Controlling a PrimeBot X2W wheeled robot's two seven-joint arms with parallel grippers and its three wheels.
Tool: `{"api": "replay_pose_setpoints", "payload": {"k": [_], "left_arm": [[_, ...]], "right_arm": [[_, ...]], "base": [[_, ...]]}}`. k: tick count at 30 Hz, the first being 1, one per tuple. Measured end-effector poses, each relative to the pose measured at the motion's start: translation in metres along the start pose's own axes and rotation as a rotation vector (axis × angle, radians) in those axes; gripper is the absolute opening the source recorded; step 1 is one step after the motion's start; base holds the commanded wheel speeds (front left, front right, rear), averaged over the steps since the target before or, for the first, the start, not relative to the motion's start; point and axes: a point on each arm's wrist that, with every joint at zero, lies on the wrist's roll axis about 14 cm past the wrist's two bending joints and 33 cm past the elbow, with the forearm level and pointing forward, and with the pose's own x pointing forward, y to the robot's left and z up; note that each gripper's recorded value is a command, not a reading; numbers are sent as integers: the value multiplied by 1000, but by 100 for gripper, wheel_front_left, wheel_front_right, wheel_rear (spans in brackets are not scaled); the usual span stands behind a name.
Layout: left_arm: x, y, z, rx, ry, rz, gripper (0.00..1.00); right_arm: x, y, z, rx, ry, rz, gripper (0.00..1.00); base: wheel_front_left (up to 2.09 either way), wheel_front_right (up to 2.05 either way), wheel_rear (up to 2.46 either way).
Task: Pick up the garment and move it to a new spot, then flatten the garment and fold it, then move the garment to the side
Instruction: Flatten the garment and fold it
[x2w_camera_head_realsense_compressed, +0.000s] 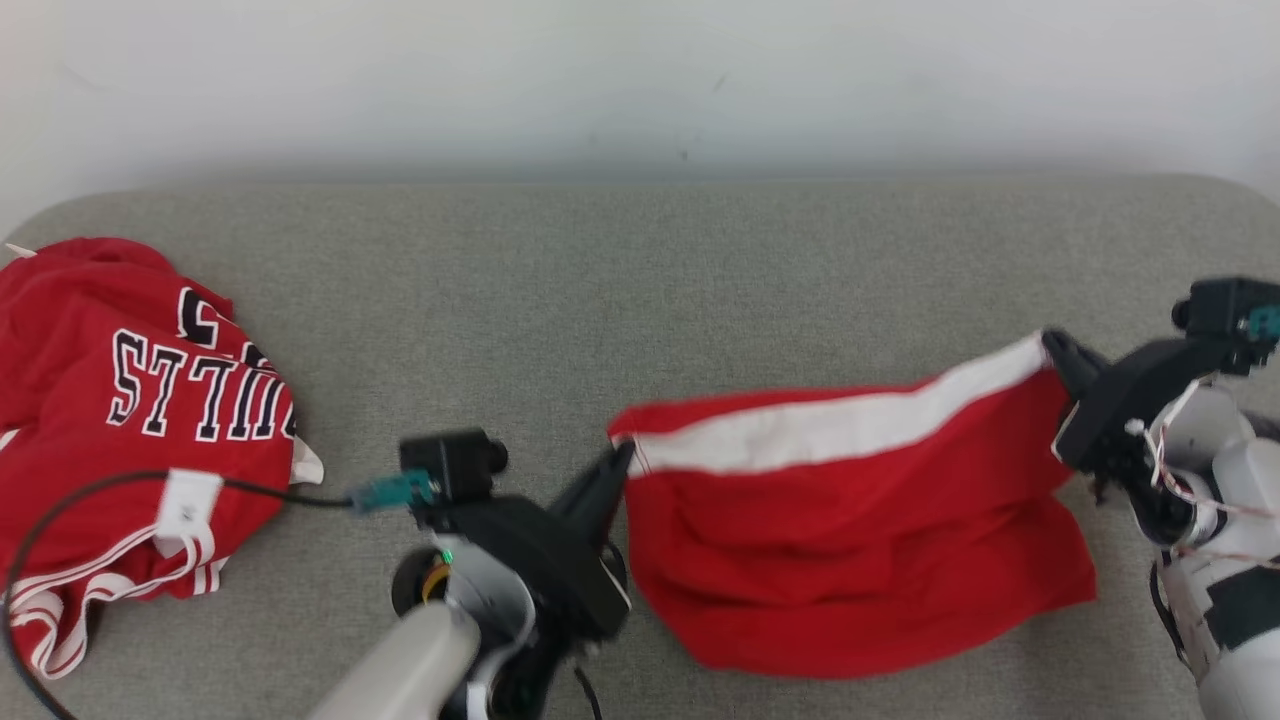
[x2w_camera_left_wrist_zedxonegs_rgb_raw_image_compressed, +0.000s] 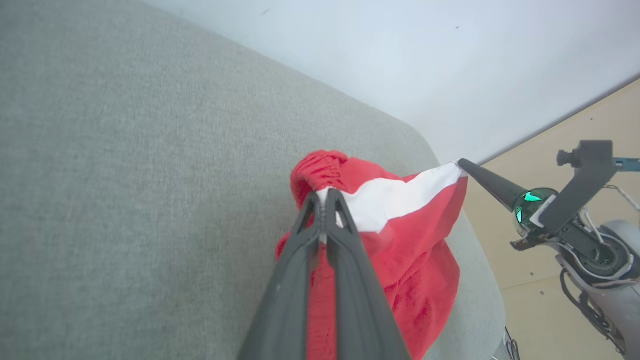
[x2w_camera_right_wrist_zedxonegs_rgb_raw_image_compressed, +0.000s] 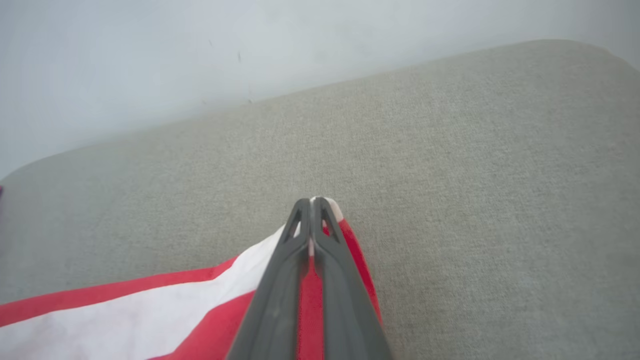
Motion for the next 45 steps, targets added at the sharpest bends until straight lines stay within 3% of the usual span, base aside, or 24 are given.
{"api": "replay_pose_setpoints", "payload": {"k": [6,15,22,25,29,36,37,45], "left_arm": [[31,-1,97,42,-185,-43,0],[71,-4,260,92,-544,-99,0],[88,-20,314,97,-767,-238,0],[89,-26,323,43,-842,-308,0],[104,-18,296,22,-803,-320,0],[114,22,187,-37,-579,-225,0],[106,25,157,-53,-527,-217,0],[48,37,57,-104,-372,-116,0]], "right_arm": [[18,42,72,109,-186,125,0],[40,85,204,84,-530,215,0],[22,81,284,-33,-927,174,0],[16,78,297,-96,-1016,156,0],[31,66,275,-140,-973,131,0],[70,46,155,-145,-627,122,0],[66,39,125,-147,-552,124,0],[8,3,52,-92,-435,90,0]], "base": [[0,0,0],[0,0,0],[0,0,0],[0,0,0],[0,0,0],[0,0,0],[0,0,0],[0,0,0]]}}
